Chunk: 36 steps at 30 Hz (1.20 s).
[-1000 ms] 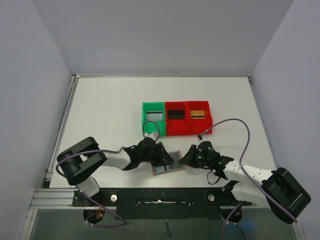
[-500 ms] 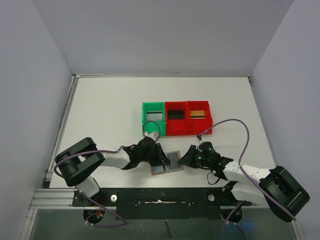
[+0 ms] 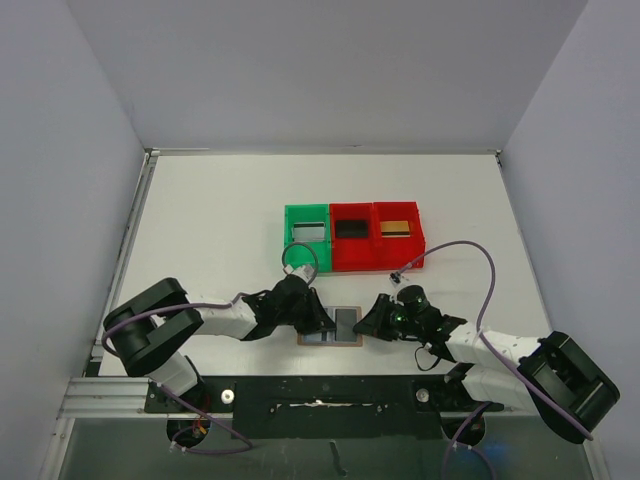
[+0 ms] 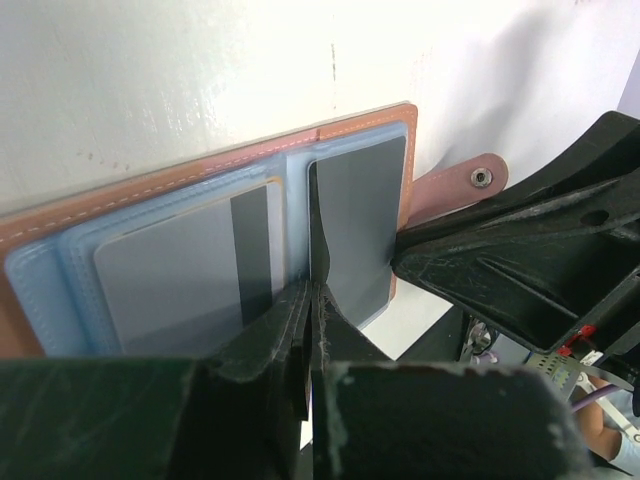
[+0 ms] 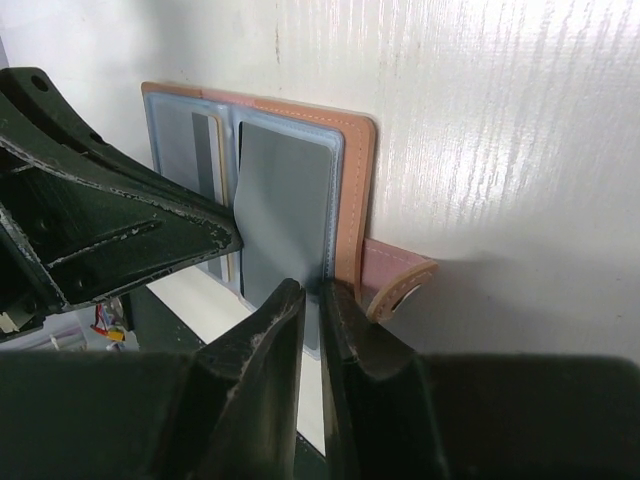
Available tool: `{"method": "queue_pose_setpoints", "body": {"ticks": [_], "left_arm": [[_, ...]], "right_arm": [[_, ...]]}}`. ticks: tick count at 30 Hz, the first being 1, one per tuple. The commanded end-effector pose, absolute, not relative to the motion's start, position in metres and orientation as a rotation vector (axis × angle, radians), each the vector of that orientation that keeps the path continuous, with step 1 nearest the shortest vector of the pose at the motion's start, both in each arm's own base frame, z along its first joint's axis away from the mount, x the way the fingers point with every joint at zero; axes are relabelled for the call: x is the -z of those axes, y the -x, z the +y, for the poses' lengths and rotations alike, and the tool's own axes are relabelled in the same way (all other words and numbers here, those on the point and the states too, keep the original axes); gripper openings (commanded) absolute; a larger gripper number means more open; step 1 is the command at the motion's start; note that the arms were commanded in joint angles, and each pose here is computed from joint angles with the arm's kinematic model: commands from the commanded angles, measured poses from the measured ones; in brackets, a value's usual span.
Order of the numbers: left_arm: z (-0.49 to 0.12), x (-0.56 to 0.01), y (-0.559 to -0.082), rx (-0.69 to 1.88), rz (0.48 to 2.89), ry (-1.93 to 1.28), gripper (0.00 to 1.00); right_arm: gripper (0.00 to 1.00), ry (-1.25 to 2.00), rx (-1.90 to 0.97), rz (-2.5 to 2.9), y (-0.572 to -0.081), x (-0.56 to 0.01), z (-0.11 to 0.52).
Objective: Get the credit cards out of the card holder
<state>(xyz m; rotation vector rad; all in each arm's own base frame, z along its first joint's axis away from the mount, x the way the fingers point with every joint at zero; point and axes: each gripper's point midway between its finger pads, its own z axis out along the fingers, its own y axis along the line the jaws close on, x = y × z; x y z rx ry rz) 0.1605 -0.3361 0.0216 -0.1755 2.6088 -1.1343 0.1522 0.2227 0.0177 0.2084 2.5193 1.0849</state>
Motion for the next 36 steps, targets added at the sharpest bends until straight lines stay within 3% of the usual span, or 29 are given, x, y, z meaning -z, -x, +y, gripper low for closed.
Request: {"method": "queue_pose_setpoints", "body": {"ticks": [1,22,28,36], "left_arm": [[-0.366,-0.077,-0.169,1.370,2.432,0.131,0.00],[-0.345,-0.059,-0.168,1.178,2.515,0.105,0.00],[-0.345,-0.057,-0.168,1.183,2.514,0.101,0.00],[-0.349,-0.056,-0.170,1.192,2.513,0.090,0.29]], "right_arm": [[0.15,-0.155,-1.210,2.557,-0.134,-0.026,0.237],[0.27,-0.147,-1.093,2.454,-0.166,-0.072,0.236],[0.28,-0.193,-0.987,2.538,-0.172,-0.052,0.233],[0.30,-0.305,-0.820,2.660,-0.163,-0.015,0.215]]}}
